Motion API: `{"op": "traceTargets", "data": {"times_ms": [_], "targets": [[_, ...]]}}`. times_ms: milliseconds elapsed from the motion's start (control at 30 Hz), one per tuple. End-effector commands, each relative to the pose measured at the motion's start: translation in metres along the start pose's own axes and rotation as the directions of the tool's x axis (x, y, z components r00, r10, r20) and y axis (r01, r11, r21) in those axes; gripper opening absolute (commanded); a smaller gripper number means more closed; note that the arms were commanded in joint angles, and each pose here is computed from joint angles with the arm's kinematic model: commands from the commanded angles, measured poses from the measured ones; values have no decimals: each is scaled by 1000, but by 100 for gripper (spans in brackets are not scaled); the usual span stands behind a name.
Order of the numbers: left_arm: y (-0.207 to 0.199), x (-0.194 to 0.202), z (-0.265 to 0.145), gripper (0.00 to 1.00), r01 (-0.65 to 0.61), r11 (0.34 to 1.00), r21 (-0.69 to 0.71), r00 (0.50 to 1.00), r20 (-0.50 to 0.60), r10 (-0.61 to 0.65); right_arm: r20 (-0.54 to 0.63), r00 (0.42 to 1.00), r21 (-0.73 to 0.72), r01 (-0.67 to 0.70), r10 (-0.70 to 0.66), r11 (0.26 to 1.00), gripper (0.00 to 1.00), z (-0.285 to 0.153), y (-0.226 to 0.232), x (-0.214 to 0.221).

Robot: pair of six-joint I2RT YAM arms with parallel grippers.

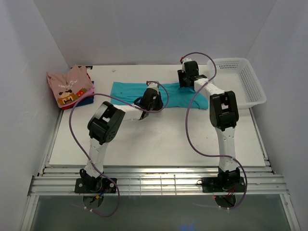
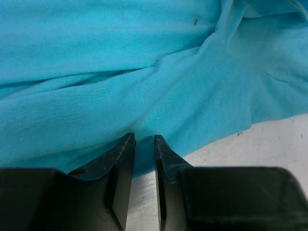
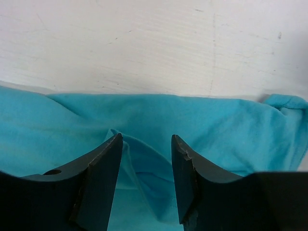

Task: Fold and stack the t-shirts
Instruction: Fold the other side of the tshirt into a rectangle

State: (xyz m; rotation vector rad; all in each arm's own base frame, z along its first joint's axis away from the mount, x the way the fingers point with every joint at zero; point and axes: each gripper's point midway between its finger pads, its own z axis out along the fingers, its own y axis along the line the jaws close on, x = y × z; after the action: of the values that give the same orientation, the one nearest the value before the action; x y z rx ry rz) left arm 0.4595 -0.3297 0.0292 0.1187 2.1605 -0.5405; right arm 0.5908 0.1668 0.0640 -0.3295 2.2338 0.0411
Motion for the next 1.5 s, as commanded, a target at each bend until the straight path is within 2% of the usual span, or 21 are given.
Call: {"op": "traceTargets", "data": {"times_ms": [0,33,67,100,133,167,200,300,333,433,533,567,633,833,1200,1467], "targets": [[10,28,-16,34,-9,999,-33,994,-108,6,172,985,110,-12,-7,994,51,-27,-24,-47],[10,27,-16,34,-9,999,-32,994,-107,6,246,969,144,-35,-2,989,51,-54,-31,-70],[9,27,-17,33,-10,999,-32,994,-105,6,221,975,156,-30,-5,987,51,-56,-33,-48],[7,25,-19,33,-10,1000,-28,995,-100,7,309,951,169,-54,-1,984,51,-83,-38,-74],[7,23,-19,33,-11,1000,-29,995,-96,8,323,946,196,-62,-5,979,51,-94,-43,-75],[4,22,-19,33,-15,1000,-26,996,-91,12,305,952,210,-51,-15,976,51,-98,-45,-63],[0,18,-19,33,-17,1000,-18,997,-81,16,323,946,217,-59,-15,974,50,-115,-47,-71],[-14,12,-15,33,-39,999,8,997,-65,40,276,961,227,-56,-9,972,46,-123,-50,-61],[-26,1,-13,33,-45,998,32,998,-43,46,221,975,230,-41,-11,972,44,-120,-49,-48],[-59,-12,-11,33,-77,993,85,997,-5,78,112,994,237,-11,-16,972,31,-107,-49,-22],[-86,-28,-9,36,-109,987,118,994,37,105,38,999,227,2,-11,974,9,-93,-44,3],[-92,-32,-9,38,-116,986,121,993,48,111,23,1000,220,0,-5,976,8,-90,-43,8],[-103,-34,-6,41,-132,981,140,991,58,125,-16,1000,189,-1,4,982,8,-81,-35,24],[-126,-46,0,43,-140,975,173,988,91,126,-79,997,148,0,12,989,8,-68,-27,49],[-112,-11,31,43,-158,976,152,987,43,153,-99,995,148,4,10,989,8,-55,-25,56],[-100,9,36,41,-154,980,130,988,10,154,-98,995,164,8,8,986,8,-41,-27,54]]}}
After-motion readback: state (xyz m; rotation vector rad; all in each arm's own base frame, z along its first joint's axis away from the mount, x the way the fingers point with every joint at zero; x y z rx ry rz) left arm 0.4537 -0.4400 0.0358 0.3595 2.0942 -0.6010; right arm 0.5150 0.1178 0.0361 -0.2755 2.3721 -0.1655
